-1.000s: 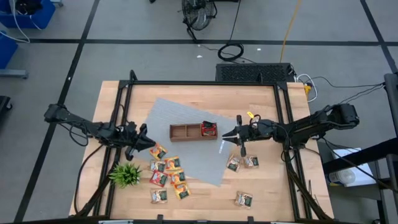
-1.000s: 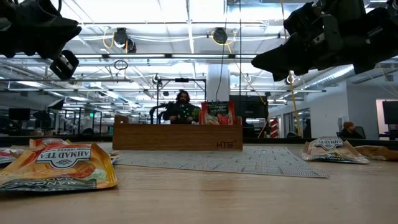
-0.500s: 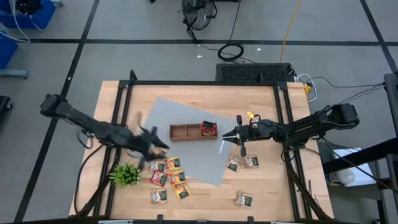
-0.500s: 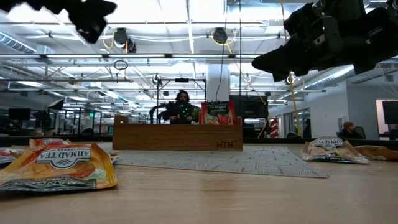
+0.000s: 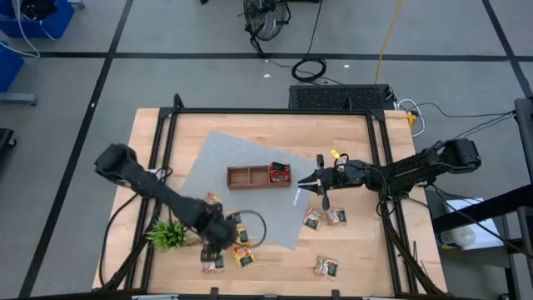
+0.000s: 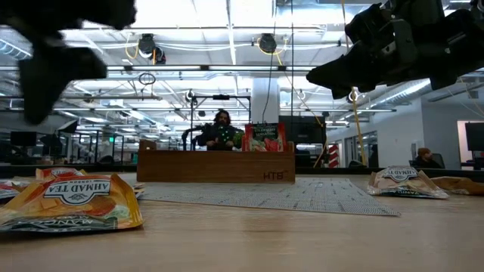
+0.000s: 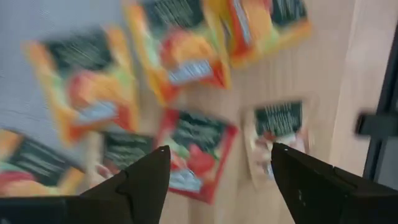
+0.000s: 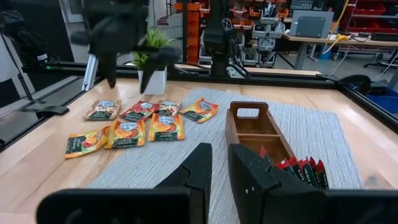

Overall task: Pick & Place Tea
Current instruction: Put the red tea bag into the wooden organizer

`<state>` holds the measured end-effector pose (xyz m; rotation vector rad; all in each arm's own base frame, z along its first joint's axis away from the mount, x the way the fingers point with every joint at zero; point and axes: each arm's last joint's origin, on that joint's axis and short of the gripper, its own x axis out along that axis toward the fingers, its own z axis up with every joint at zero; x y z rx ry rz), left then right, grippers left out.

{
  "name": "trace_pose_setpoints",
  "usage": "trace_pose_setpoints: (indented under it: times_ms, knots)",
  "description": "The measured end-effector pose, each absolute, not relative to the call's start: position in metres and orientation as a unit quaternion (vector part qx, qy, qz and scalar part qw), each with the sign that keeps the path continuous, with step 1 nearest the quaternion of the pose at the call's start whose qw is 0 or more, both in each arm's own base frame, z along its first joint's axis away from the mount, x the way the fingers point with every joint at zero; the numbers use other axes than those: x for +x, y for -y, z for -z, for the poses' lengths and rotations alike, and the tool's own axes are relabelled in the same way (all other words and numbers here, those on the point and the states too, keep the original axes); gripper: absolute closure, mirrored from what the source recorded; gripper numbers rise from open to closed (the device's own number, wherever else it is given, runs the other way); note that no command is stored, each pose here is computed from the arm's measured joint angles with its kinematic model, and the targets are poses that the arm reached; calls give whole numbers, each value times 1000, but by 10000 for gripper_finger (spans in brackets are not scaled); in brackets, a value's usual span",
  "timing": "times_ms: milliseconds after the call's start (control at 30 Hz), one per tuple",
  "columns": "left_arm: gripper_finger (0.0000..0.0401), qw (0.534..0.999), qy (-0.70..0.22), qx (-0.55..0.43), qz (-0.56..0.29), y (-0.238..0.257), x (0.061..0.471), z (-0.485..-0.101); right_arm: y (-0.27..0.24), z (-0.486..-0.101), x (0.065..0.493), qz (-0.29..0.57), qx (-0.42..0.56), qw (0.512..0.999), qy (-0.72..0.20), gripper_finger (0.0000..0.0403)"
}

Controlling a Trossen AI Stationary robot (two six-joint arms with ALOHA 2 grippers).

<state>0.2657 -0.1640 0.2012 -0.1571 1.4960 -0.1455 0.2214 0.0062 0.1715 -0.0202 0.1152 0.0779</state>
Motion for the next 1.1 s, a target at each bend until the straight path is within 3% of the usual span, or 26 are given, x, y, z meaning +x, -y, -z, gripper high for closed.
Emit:
trace_pose_setpoints:
  times_ms: [200, 933, 1100]
  knots:
    - [123, 679, -730, -35, 70, 180, 259, -173, -6, -172, 221, -40, -9, 998, -58, 358]
    - [124, 660, -746, 67, 52, 189, 262, -130, -8, -170, 221, -66, -7, 996, -65, 358]
    - [171, 667, -740, 74, 57, 192, 261, -128, -8, -170, 221, -66, -7, 996, -65, 358]
